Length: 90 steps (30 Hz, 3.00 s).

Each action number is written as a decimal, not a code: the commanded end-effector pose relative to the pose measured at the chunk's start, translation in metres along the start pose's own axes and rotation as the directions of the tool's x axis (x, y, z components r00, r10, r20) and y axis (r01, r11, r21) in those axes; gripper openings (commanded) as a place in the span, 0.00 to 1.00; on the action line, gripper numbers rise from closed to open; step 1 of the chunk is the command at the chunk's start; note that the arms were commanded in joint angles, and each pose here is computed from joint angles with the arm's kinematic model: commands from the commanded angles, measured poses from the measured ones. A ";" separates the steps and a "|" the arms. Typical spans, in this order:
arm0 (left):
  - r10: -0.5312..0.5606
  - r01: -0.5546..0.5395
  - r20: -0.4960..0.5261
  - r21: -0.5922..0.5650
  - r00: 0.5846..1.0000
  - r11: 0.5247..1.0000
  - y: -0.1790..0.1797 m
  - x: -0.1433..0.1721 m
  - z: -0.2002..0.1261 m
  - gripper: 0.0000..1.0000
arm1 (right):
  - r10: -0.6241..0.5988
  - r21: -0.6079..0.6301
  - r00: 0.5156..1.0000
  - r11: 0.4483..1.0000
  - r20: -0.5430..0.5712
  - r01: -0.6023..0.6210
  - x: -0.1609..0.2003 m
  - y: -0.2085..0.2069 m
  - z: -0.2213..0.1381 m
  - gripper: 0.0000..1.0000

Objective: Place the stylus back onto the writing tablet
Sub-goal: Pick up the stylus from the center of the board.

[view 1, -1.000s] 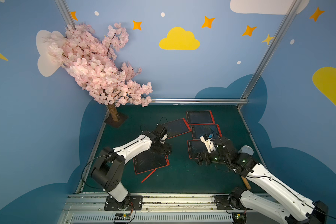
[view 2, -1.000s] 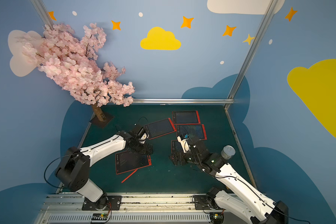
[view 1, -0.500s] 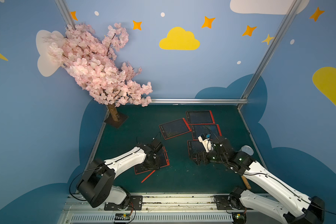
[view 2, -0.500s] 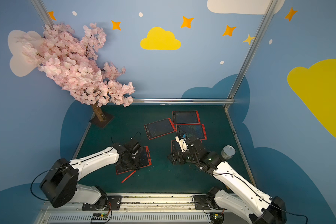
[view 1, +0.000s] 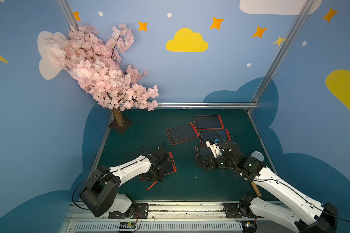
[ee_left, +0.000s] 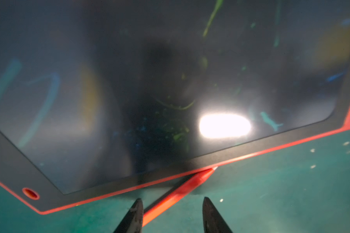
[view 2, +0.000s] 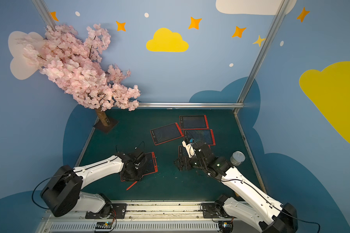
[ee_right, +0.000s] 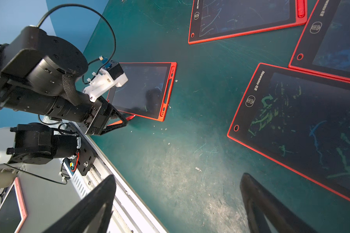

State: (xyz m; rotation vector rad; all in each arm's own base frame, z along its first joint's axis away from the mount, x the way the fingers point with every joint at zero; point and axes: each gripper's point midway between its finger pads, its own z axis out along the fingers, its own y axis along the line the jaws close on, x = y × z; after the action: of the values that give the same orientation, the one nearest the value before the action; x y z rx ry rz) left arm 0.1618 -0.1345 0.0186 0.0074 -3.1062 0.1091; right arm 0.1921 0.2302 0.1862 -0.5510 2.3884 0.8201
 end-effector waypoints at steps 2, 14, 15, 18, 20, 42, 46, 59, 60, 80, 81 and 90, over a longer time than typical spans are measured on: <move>-0.010 0.010 -0.033 -0.021 0.999 1.000 0.005 0.008 0.004 0.46 | -0.006 -0.024 1.000 1.000 0.031 0.007 -0.013 0.010 -0.006 0.95; -0.008 0.006 -0.055 -0.023 0.998 1.000 0.004 0.015 0.011 0.35 | -0.004 -0.024 1.000 1.000 0.029 0.005 -0.013 0.011 -0.005 0.95; -0.005 0.004 -0.055 -0.019 0.998 1.000 0.002 0.016 0.012 0.33 | -0.003 -0.022 1.000 1.000 0.028 0.004 -0.013 0.010 -0.005 0.95; 0.013 -0.014 -0.061 -0.010 0.998 1.000 -0.004 0.018 0.013 0.27 | -0.004 -0.022 1.000 1.000 0.029 0.004 -0.012 0.011 -0.005 0.95; 0.029 -0.030 -0.067 -0.006 0.997 1.000 -0.009 0.021 0.015 0.25 | -0.003 -0.020 1.000 1.000 0.029 0.004 -0.012 0.010 -0.005 0.95; 0.103 -0.101 -0.091 0.021 0.991 0.995 -0.045 0.032 0.020 0.05 | 0.000 -0.016 1.000 1.000 0.029 0.001 -0.009 0.009 -0.005 0.95; 0.101 -0.100 -0.091 0.020 0.991 0.995 -0.045 0.033 0.021 0.03 | 0.000 -0.017 1.000 1.000 0.027 0.000 -0.008 0.010 -0.004 0.95; 0.098 -0.098 -0.105 0.006 0.990 0.995 -0.043 0.035 0.028 0.09 | -0.001 -0.013 1.000 1.000 0.026 0.001 -0.008 0.009 -0.004 0.95; 0.098 -0.098 -0.106 0.003 0.989 0.995 -0.043 0.035 0.028 0.10 | -0.001 -0.014 1.000 1.000 0.025 0.002 -0.008 0.010 -0.004 0.95; 0.110 -0.106 -0.040 0.108 0.993 0.989 -0.062 0.027 0.000 0.03 | 0.053 0.028 0.997 0.998 0.052 -0.055 -0.012 0.002 -0.004 0.97; 0.111 -0.107 -0.024 0.135 0.993 0.985 -0.066 0.024 -0.006 0.03 | 0.053 0.023 0.997 0.998 0.056 -0.054 -0.012 0.003 -0.004 0.97; -0.016 -0.047 0.129 0.469 0.991 0.882 -0.094 -0.013 -0.057 0.03 | 0.094 -0.038 0.994 0.995 0.060 -0.092 -0.017 0.014 0.000 0.87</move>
State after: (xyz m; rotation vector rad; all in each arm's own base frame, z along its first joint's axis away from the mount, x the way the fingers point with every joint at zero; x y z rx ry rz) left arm 0.1699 -0.2128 0.0711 -0.0401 -3.1482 0.6893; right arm 0.1968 0.2347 0.1943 -0.4429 2.3878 0.8462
